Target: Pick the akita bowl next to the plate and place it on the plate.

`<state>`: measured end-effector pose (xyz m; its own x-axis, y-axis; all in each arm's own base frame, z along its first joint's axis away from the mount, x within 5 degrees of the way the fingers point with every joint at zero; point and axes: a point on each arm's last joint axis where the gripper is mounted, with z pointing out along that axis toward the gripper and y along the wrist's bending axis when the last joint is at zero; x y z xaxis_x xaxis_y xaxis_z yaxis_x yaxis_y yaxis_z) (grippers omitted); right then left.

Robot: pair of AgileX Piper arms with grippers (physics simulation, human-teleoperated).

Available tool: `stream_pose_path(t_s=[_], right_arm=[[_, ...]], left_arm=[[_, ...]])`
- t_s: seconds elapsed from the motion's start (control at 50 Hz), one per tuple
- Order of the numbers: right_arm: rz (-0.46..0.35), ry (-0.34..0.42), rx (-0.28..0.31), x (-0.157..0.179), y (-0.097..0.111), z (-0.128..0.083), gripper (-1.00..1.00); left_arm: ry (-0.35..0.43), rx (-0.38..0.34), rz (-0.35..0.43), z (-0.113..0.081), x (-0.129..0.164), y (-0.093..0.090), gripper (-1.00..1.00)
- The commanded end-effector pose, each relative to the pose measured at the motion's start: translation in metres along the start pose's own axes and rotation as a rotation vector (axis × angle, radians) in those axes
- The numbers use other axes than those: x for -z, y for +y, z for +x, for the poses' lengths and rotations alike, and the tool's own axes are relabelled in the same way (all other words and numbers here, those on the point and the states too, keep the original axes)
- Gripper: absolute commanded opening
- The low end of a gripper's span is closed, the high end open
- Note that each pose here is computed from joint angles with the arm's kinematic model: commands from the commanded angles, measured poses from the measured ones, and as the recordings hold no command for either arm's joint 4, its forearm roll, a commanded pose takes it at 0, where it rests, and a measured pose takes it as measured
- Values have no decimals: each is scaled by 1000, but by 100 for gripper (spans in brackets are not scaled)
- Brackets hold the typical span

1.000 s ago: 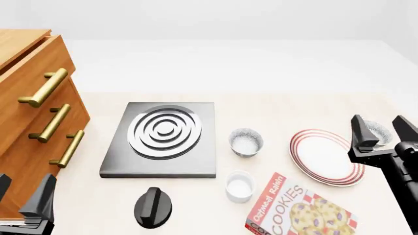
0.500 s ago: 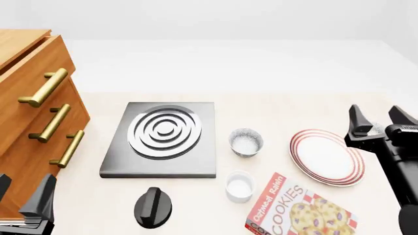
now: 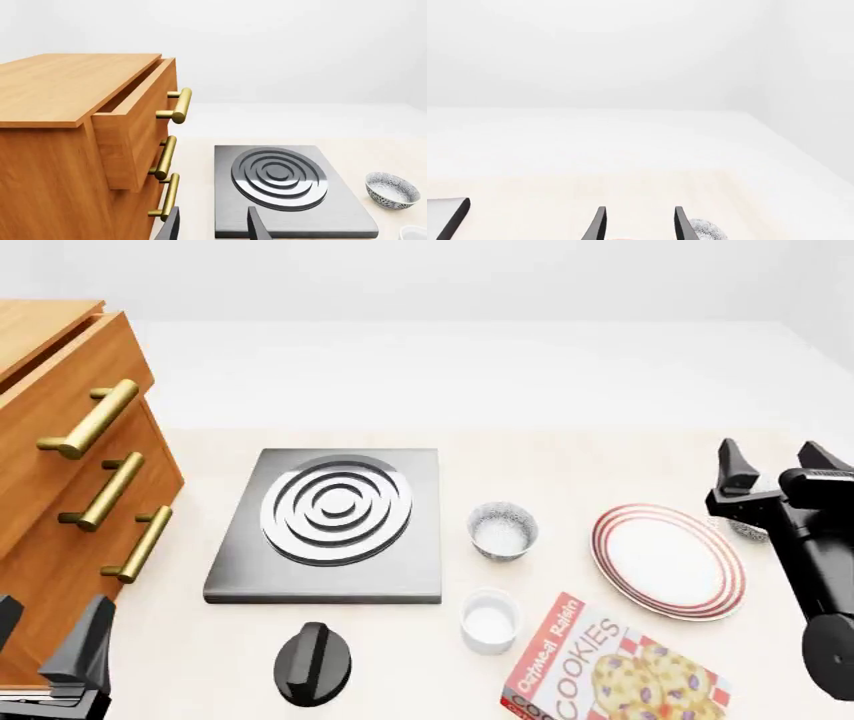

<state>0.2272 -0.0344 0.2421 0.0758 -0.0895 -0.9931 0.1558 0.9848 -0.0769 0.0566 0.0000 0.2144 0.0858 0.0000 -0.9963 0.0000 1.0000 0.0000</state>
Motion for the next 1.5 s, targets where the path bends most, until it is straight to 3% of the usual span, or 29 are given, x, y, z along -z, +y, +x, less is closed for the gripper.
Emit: stream_pose_path(t_s=[0.02, 1.5], right_arm=[[24, 12, 9, -12, -6, 3, 100], [222, 55, -14, -42, -62, 8, 100]], left_arm=[[0, 0, 0, 0, 0, 0, 100], [0, 0, 0, 0, 0, 0, 100]])
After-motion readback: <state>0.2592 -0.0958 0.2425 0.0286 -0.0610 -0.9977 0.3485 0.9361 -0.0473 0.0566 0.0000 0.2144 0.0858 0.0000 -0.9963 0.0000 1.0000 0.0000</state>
